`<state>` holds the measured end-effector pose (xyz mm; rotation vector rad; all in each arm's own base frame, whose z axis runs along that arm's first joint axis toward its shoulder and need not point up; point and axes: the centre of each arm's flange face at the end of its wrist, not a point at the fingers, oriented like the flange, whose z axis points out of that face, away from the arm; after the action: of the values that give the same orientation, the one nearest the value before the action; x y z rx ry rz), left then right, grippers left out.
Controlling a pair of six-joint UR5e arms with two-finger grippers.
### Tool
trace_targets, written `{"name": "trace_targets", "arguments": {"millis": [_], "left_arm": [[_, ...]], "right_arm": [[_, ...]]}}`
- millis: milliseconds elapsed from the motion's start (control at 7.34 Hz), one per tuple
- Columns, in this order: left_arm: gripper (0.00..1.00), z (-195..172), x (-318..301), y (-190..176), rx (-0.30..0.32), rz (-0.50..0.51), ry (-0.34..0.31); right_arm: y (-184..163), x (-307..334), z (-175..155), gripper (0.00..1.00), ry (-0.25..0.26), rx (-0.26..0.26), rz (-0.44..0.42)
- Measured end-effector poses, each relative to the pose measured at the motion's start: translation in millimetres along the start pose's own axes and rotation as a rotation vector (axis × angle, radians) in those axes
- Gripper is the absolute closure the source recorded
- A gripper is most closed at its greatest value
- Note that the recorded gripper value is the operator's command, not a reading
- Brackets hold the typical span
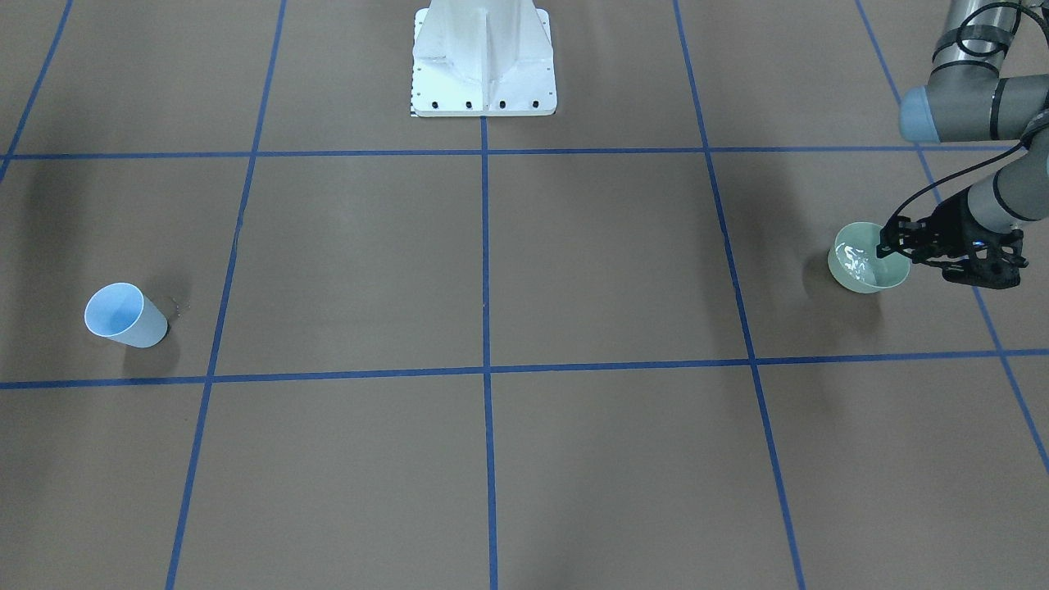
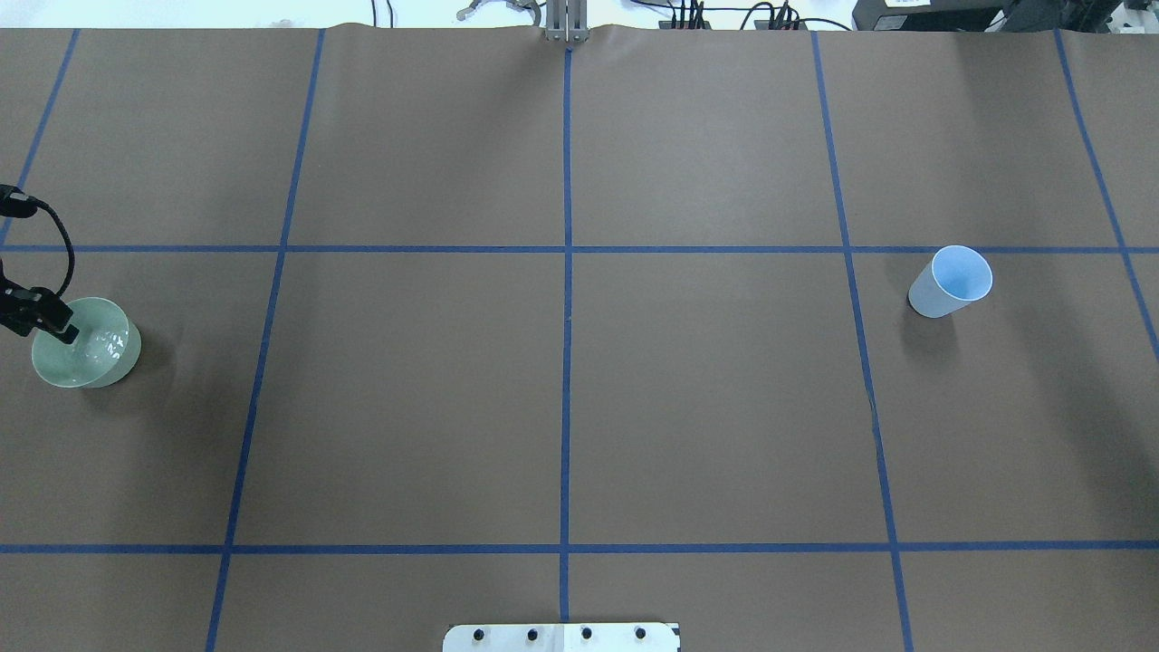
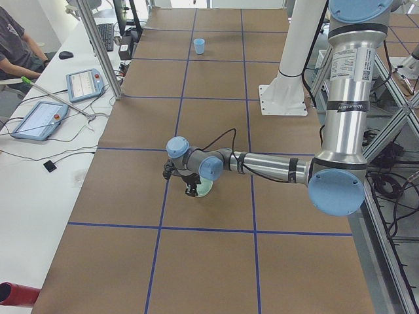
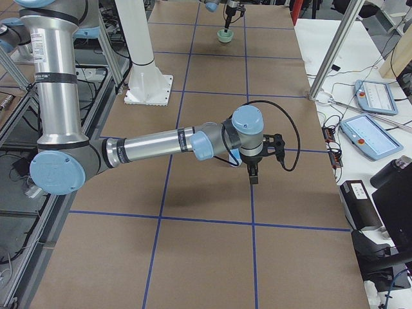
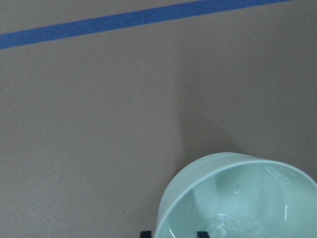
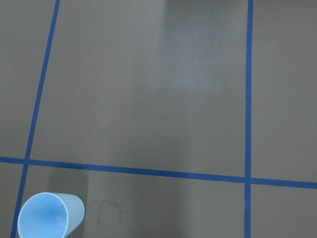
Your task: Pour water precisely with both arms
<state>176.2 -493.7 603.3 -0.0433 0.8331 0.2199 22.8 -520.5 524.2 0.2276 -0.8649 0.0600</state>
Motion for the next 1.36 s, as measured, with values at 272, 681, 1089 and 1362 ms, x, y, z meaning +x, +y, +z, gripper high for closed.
{"name": "trace_targets", "arguments": {"millis": [272,681,1089,1362], "left_arm": [[0.00,-72,0,-4,0.111,-0.026,0.021],[0.00,-155,-36,15,0.225,-0.008,0.006],[0.00,-186,-137,47,0.203,-0.099,-0.024],[0.00,-184,-161,57,0.192,-0.139,0.008]], "right_arm": [[7,1,-2,0.01,0.012,0.008,0.007],[11,8,-3,0.00,0.076,0.027,-0.001],[17,16,2,0.00,0.087,0.014,0.011],[28,25,7,0.00,0.087,-0.005,0.009]]}}
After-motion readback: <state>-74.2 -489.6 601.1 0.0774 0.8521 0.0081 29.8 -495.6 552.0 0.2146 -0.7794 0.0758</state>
